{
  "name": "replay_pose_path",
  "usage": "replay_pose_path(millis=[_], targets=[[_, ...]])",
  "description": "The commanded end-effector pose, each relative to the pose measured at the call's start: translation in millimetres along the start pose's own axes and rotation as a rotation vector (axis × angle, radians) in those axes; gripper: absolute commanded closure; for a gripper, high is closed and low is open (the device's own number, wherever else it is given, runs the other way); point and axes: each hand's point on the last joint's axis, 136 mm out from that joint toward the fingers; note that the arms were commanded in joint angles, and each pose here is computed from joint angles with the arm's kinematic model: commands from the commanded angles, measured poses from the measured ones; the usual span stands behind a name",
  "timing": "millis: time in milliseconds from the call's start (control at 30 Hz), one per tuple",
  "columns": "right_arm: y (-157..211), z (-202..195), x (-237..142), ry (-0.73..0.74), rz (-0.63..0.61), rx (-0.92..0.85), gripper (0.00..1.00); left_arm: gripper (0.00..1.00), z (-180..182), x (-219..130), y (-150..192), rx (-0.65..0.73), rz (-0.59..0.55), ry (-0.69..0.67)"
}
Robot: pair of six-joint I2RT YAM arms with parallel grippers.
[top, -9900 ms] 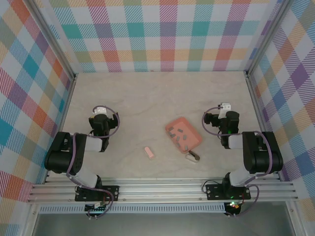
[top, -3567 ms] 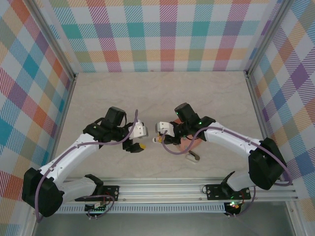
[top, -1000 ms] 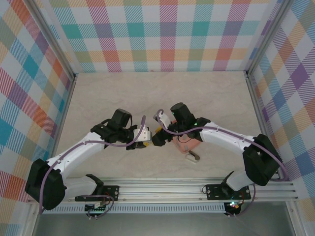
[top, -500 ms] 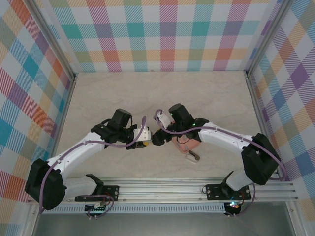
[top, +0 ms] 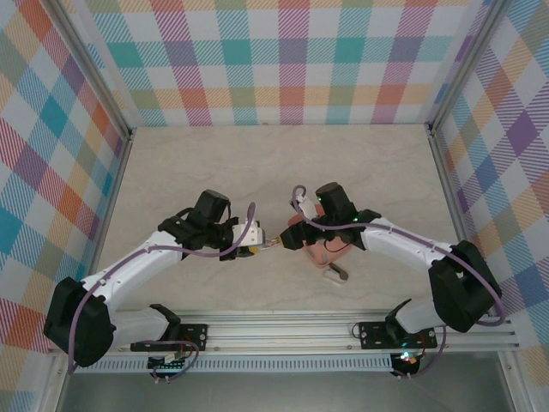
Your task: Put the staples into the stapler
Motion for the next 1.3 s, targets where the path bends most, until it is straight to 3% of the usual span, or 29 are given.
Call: replay_pose_path(millis=[0, 233, 400, 567, 833, 1000, 1100, 1267], targets=[[-5.0, 2.6, -5.2, -0.052, -0.05, 0.05, 0.39, 0.94, -8.3, -6.9, -18.5, 0.039, -0.073, 0.021], [-3.7, 6.8, -9.5, -0.161, -0.105, 0.114, 0.44, 0.94, -7.6, -8.4, -20.6, 0.041, -0.083, 0.013], [-5.3, 15.4, -10.4, -0.237, -0.116, 0.116, 0.4, 0.95, -6.7, -10.1, -23.4, 0.046, -0.097, 0.003], [-5.6, 16.9, -8.4, -0.287, -0.118, 0.144, 0.43, 0.95, -4.6, -12.2, -30.1, 0.05, -0.14, -0.019], [-9.8, 14.5, -15.2, -0.302, -0.154, 0.152, 0.6, 0.96, -2.3, -16.4, -36.3, 0.067, -0.194, -0.061], [-15.9, 16.0, -19.7, -0.305, -0.179, 0.13, 0.79, 0.95, -2.9, -15.6, -35.5, 0.068, -0.193, -0.057], [-19.0, 14.3, -23.6, -0.273, -0.195, 0.111, 0.86, 0.84, -2.0, -14.1, -32.7, 0.066, -0.18, -0.061], [-24.1, 3.5, -32.8, -0.143, -0.204, 0.09, 0.88, 0.56, 1.1, -13.0, -28.9, 0.044, -0.163, -0.081]])
Point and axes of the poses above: each hand's point on the last joint's axis, 136 mm out from that joint toward the fingers, its own x axis out along the fingers, its own z axis along the line the jaws close on, y = z × x, and after that the axes turned 9 degrees about -x, right-handed
